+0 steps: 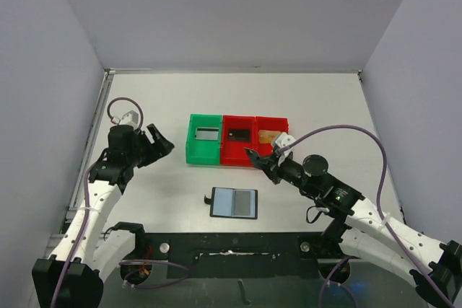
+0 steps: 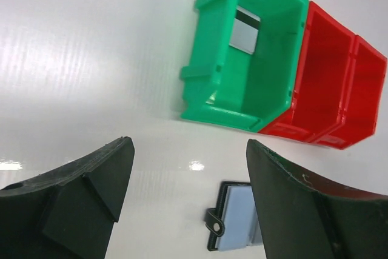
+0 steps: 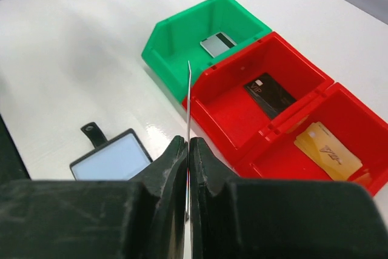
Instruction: Take the credit cards out of the card holder
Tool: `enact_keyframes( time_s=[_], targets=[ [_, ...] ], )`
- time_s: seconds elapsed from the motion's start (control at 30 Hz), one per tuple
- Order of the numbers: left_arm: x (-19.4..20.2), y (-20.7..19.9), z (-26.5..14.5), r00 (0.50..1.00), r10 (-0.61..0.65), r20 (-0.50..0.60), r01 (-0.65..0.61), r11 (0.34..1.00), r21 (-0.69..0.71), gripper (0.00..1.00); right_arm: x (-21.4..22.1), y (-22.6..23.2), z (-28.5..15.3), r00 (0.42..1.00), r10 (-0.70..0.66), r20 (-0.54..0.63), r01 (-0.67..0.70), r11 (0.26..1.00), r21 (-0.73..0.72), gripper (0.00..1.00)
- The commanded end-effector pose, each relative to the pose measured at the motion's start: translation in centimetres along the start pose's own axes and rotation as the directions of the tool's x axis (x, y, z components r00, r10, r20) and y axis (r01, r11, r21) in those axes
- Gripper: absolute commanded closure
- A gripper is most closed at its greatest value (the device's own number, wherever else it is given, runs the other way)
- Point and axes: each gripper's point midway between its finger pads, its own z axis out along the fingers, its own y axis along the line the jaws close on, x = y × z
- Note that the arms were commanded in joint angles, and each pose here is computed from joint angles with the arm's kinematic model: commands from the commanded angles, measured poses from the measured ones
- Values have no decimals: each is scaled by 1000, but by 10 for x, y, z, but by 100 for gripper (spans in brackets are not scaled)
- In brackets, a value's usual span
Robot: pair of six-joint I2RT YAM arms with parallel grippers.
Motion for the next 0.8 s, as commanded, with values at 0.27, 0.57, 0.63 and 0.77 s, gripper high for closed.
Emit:
enact_keyframes(
  time_s=[0.27, 0.57, 0.63, 0.77],
  targets=[
    [-55, 33, -16, 966, 187, 179, -168, 979, -120, 25, -8, -14, 13, 975, -208, -81, 210, 978, 16, 100],
    [-62, 27, -26, 946, 192, 262, -173, 980, -95, 25, -2, -39, 33, 928, -314, -201, 332, 941, 64, 100],
    [-62, 27, -26, 945, 196, 263, -177, 980, -95, 25, -6, -46, 37, 918, -335, -215, 358, 930, 81, 100],
    [-62, 27, -25, 944, 204, 258, -186, 978, -94, 25, -12, -55, 47, 902, -366, -230, 393, 916, 84, 100]
  ],
)
